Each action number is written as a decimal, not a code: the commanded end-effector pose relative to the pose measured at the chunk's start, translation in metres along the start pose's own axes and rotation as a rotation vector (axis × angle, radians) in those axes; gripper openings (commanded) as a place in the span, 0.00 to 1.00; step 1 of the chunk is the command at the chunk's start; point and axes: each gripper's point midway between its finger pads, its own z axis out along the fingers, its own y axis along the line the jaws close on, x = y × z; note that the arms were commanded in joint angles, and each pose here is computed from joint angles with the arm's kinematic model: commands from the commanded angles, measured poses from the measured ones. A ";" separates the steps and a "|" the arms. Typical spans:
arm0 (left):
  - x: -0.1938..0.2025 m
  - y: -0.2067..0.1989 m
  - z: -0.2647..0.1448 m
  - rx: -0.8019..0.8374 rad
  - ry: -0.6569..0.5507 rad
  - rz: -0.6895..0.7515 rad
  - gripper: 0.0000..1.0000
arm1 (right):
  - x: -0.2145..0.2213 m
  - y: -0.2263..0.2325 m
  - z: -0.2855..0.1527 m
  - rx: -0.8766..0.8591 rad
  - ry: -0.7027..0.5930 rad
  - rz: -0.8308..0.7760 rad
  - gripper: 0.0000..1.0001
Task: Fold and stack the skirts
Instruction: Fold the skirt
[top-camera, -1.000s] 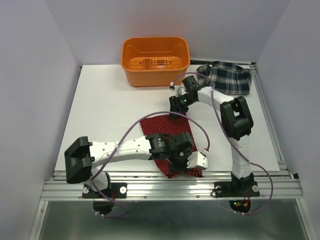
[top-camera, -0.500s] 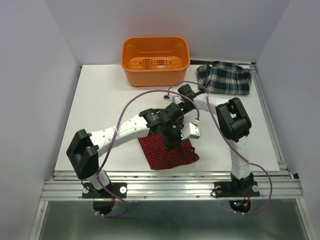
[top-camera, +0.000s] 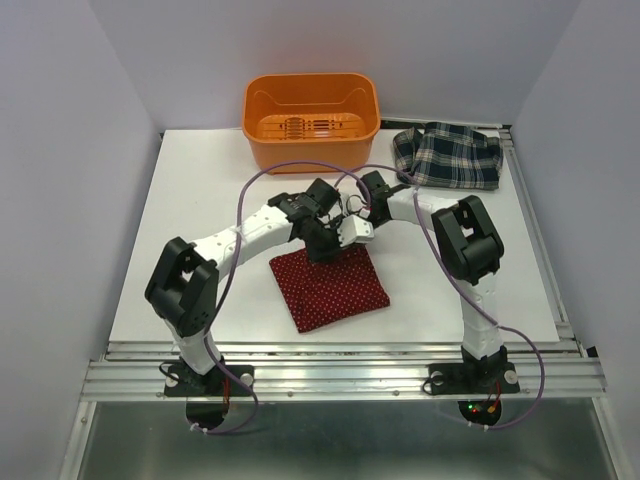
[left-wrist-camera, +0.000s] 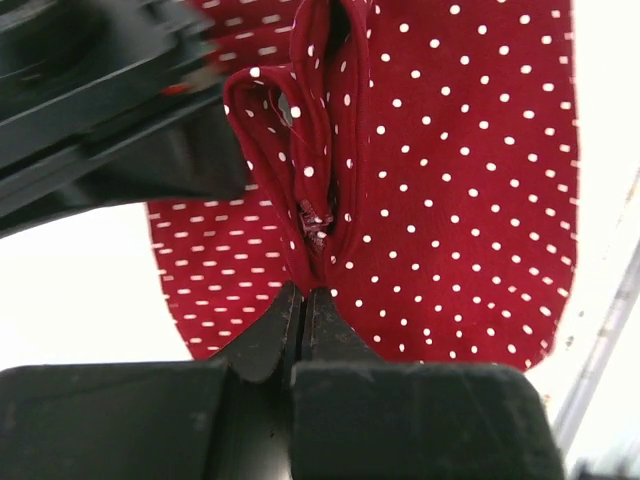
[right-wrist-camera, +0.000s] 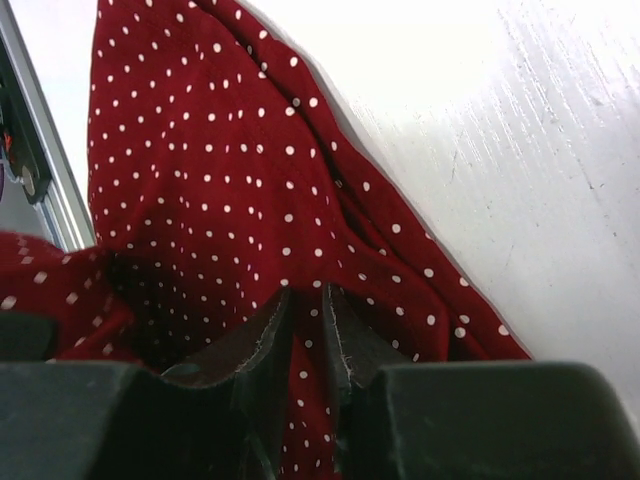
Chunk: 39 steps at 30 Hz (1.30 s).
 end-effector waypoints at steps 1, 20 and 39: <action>0.000 0.026 0.003 -0.075 -0.025 0.053 0.00 | 0.023 0.000 0.001 0.027 0.073 0.008 0.23; 0.040 0.072 0.039 -0.265 -0.008 0.052 0.00 | 0.018 0.000 0.001 0.018 0.069 -0.001 0.22; 0.046 0.074 0.050 -0.265 0.000 0.028 0.22 | -0.055 -0.063 -0.114 0.485 -0.146 0.006 0.60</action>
